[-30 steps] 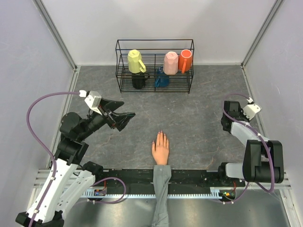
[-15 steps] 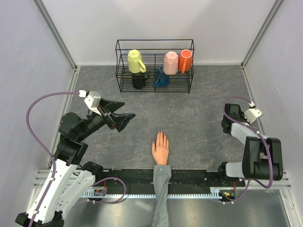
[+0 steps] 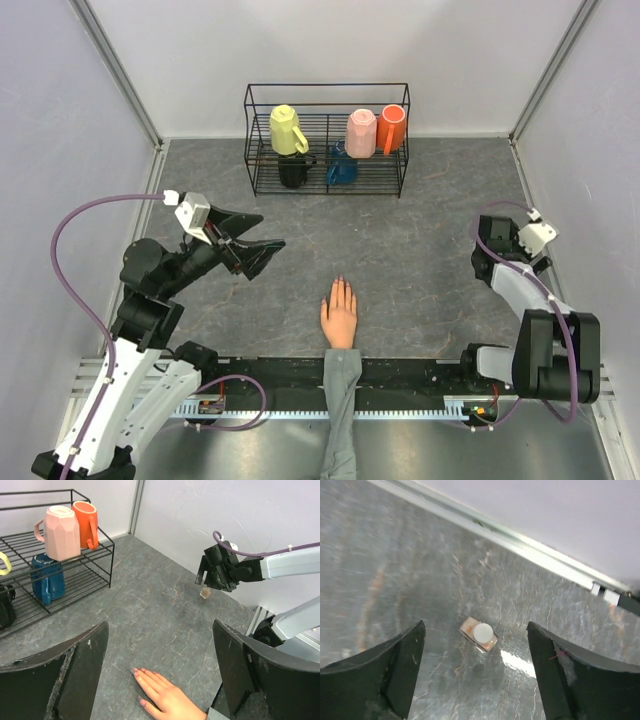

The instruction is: Paint the nails

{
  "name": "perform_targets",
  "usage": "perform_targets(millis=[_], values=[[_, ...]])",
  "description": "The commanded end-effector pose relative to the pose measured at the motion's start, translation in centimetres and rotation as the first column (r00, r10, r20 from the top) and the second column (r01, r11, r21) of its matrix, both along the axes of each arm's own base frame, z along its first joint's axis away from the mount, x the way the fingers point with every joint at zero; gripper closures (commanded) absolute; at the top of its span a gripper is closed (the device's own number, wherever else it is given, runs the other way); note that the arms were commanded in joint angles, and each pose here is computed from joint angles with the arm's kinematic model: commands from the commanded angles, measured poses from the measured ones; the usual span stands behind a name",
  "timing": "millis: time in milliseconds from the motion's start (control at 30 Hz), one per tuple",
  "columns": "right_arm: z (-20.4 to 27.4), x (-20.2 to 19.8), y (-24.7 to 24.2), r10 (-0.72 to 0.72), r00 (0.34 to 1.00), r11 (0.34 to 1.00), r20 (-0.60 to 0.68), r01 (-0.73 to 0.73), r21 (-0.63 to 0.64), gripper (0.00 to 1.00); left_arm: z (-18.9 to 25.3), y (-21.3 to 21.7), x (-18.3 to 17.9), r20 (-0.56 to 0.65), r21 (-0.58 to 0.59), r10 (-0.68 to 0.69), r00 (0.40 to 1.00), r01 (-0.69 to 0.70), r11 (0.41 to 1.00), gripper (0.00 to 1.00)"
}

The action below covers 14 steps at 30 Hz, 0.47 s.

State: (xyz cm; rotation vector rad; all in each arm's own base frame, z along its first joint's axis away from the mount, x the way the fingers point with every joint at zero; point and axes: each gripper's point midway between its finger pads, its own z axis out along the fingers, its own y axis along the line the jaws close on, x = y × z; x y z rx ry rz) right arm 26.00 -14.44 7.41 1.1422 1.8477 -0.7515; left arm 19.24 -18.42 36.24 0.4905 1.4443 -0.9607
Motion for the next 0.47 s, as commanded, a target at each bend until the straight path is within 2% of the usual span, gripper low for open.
perform_targets(millis=[0, 33, 67, 133, 167, 200, 233, 267, 300, 367, 433], values=[[6.6, 2.4, 0.7, 0.100, 0.992, 0.994, 0.078, -0.097, -0.042, 0.06, 2.8, 0.0, -0.7, 0.050, -0.017, -0.015, 0.999, 0.016, 1.000, 0.10], [9.6, 3.5, 1.3, 0.129, 0.983, 0.991, 0.132, -0.123, -0.053, 0.05, 2.8, 0.0, -0.5, 0.048, -0.018, -0.009, 0.999, 0.010, 1.000, 0.10], [10.7, 4.0, 3.2, 0.210, 0.972, 0.977, 0.102, -0.204, -0.068, 0.04, 3.3, 0.2, -0.4, 0.052, -0.023, 0.004, 0.999, -0.003, 1.000, 0.10], [15.3, 6.1, 6.7, 0.347, 0.923, 0.937, 0.168, -0.336, -0.092, 0.02, 3.3, 0.3, 0.2, 0.034, -0.018, 0.024, 0.999, -0.023, 1.000, 0.09], [16.7, 6.2, 7.7, 0.400, 0.906, 0.915, 0.135, -0.387, -0.114, 0.02, 3.9, 0.5, 0.3, 0.038, -0.026, 0.044, 0.998, -0.043, 0.999, 0.09], [19.7, 7.0, 8.8, 0.430, 0.886, 0.901, 0.172, -0.410, -0.142, 0.02, 3.7, 0.5, 0.7, 0.019, -0.021, 0.052, 0.998, -0.052, 0.998, 0.09], [20.9, 7.5, 11.0, 0.495, 0.852, 0.867, 0.168, -0.475, -0.147, 0.02, 4.0, 0.6, 0.8, 0.020, -0.020, 0.062, 0.998, -0.061, 0.998, 0.09], [21.3, 7.4, 11.9, 0.551, 0.829, 0.832, 0.100, -0.536, -0.143, 0.02, 4.8, 0.8, 0.8, 0.031, -0.025, 0.068, 0.997, -0.067, 0.997, 0.09], [23.8, 8.1, 12.8, 0.575, 0.809, 0.817, 0.126, -0.556, -0.153, 0.02, 5.0, 0.8, 0.7, 0.033, -0.023, 0.070, 0.997, -0.069, 0.997, 0.09], [24.9, 8.4, 14.5, 0.656, 0.746, 0.755, 0.118, -0.641, -0.142, 0.02, 6.2, 1.0, 0.7, 0.054, -0.030, 0.085, 0.995, -0.083, 0.996, 0.09], [28.5, 8.1, 14.8, 0.673, 0.709, 0.739, 0.212, -0.650, -0.175, 0.02, 7.6, 1.3, 0.6, 0.078, -0.041, 0.101, 0.992, -0.098, 0.994, 0.08]])
